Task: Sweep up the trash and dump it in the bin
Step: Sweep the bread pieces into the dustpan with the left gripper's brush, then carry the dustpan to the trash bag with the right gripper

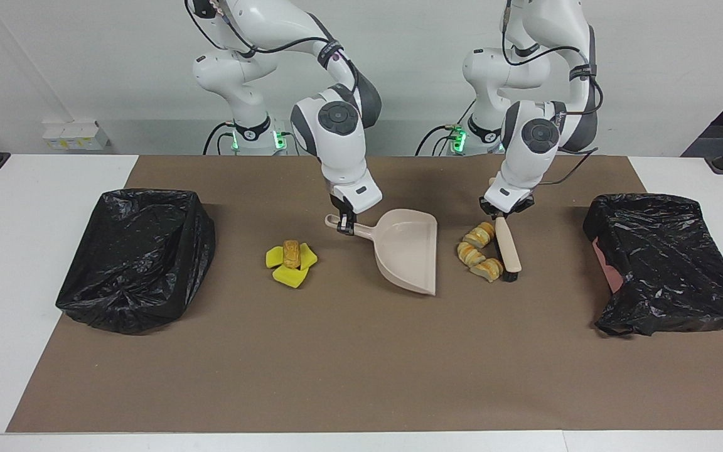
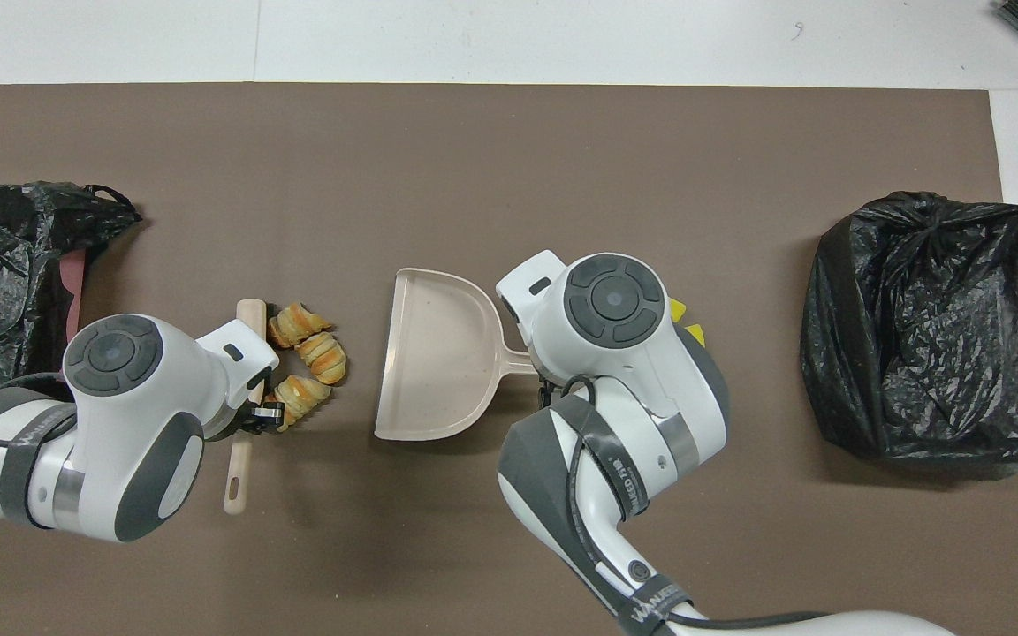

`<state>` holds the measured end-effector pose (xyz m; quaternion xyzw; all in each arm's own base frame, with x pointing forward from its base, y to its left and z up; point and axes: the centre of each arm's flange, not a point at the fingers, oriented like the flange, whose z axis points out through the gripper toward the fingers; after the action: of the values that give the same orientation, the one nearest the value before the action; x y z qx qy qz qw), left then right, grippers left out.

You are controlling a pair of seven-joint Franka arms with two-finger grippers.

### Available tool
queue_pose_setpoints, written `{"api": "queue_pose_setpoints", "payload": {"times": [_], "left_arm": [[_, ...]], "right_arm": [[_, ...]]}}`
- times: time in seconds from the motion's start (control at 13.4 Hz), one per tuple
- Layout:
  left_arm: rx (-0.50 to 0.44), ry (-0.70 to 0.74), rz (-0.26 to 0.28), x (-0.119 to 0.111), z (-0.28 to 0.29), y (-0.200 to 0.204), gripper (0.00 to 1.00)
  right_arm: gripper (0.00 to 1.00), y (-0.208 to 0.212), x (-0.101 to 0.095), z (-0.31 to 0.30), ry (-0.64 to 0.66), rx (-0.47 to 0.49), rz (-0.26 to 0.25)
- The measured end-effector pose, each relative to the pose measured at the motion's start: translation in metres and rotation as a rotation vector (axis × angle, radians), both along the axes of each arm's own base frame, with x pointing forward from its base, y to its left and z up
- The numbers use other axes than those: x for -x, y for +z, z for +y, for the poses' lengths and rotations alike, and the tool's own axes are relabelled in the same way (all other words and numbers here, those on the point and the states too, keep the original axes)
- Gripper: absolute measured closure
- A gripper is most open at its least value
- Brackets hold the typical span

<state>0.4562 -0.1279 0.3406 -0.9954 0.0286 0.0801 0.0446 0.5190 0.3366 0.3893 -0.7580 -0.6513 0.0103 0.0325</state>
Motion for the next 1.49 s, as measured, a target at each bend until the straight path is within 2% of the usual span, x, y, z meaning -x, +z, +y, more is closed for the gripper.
{"api": "queue_pose_setpoints", "payload": {"times": [0.15,0.3,0.52,0.82,1.04,1.19,1.49], "left_arm": [[0.019,-0.001,0.006,0.003,-0.011,0.000,0.74],[0.034,-0.003,0.009,0.005,-0.017,0.000,0.74],[0.081,-0.023,0.021,0.015,-0.046,0.000,0.74],[0.193,-0.087,0.029,0.047,-0.125,0.007,0.74],[0.206,-0.109,0.024,0.060,-0.155,0.015,0.74],[0.216,-0.089,0.010,0.049,-0.149,0.023,0.74],[0.224,0.032,-0.026,0.005,-0.094,0.045,0.74]], "right_arm": [[0.69,-0.011,0.015,0.013,0.029,0.013,0.021],[0.69,-0.016,0.022,0.019,-0.004,0.020,0.029],[0.69,-0.016,0.023,0.020,-0.047,0.022,0.032],[0.69,-0.016,0.023,0.020,-0.054,0.021,0.033],[0.69,-0.017,0.023,0.019,-0.055,0.022,0.035],[0.69,-0.017,0.023,0.019,-0.055,0.022,0.035],[0.69,-0.017,0.023,0.018,-0.058,0.021,0.035]]}}
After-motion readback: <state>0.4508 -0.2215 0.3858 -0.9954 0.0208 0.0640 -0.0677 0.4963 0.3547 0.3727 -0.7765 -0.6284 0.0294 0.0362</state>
